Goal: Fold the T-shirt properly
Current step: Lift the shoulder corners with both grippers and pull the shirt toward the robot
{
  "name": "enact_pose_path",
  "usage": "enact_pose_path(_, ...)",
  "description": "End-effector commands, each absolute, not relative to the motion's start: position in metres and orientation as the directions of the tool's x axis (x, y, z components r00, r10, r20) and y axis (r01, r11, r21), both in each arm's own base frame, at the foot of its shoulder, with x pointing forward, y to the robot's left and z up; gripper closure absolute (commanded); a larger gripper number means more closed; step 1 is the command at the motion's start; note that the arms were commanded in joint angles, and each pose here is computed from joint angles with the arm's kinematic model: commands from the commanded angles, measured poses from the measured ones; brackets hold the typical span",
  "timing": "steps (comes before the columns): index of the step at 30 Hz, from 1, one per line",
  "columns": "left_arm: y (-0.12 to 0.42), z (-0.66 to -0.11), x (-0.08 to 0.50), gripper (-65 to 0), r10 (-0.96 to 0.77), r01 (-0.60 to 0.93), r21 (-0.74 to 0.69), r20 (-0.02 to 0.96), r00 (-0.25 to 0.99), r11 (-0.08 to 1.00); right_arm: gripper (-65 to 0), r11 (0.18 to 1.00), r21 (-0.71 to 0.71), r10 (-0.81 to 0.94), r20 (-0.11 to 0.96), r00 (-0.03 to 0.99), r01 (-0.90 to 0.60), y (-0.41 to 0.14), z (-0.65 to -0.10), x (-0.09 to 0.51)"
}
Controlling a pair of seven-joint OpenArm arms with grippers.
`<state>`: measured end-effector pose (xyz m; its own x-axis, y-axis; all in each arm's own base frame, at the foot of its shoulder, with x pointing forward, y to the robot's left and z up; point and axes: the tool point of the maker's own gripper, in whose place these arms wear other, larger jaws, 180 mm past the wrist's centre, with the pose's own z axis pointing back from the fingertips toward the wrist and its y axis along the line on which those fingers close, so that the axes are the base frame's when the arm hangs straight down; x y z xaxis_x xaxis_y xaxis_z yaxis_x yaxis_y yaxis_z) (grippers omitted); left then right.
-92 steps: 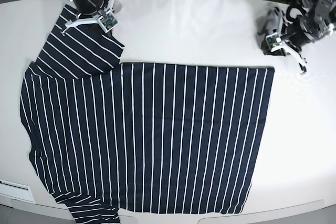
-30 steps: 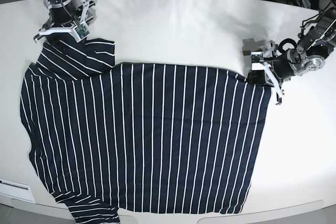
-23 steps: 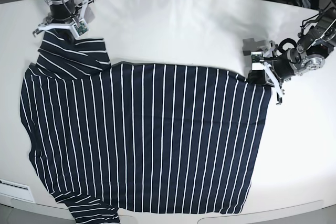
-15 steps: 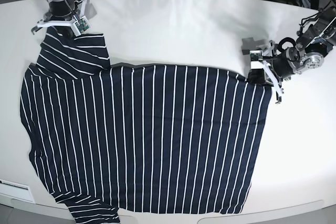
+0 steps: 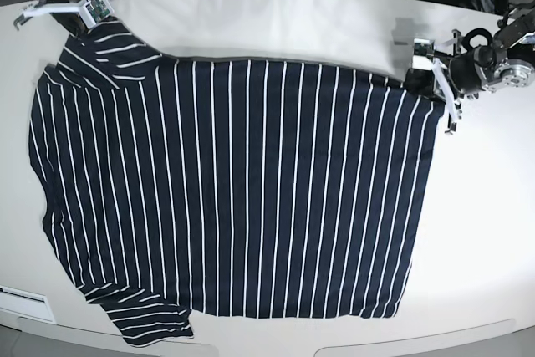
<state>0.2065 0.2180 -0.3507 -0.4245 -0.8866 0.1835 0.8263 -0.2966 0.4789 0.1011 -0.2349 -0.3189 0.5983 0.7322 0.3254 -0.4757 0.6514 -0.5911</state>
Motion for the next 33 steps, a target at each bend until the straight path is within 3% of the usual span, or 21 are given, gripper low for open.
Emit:
enact_pose_path(1,0.223,-0.341,0.206,0.0,-0.886,0.818,0.482,0.162,-0.434,-0.313,0.0,0.640,-0.600,0.741,0.317,0.593,-0.480,-0.236,-0.314,0.097)
enact_pose_path(11,0.227,-0.339,0.143,0.0,-0.883,0.858,0.346,0.140,-0.448,-0.380,0.0,0.641,-0.503,0.738,0.198,0.645,-0.579,-0.237,-0.326,0.037)
enact_pose_path(20,0.226,-0.336,0.101,0.0,-0.873,0.870,0.256,0.146,-0.465,-0.421,0.0,0.650,-0.529,0.706,0.155,0.691,-0.546,-0.249,-0.323,0.032)
enact_pose_path(22,0.223,-0.333,0.109,0.0,-0.862,0.847,0.304,0.129,-0.490,-0.436,0.0,0.630,-0.571,0.717,0.168,0.676,-0.526,-0.252,-0.317,0.040)
enact_pose_path(28,0.201,-0.303,0.177,0.0,-0.854,0.655,0.647,0.011,-0.520,-0.390,0.0,0.503,-0.735,0.813,0.225,0.538,-0.454,-0.255,-0.288,0.083)
enact_pose_path(33,0.181,-0.283,0.210,0.0,-0.866,0.568,0.764,0.023,-0.499,-0.307,0.0,0.477,-0.781,0.864,0.333,0.377,-0.404,-0.239,-0.270,0.141)
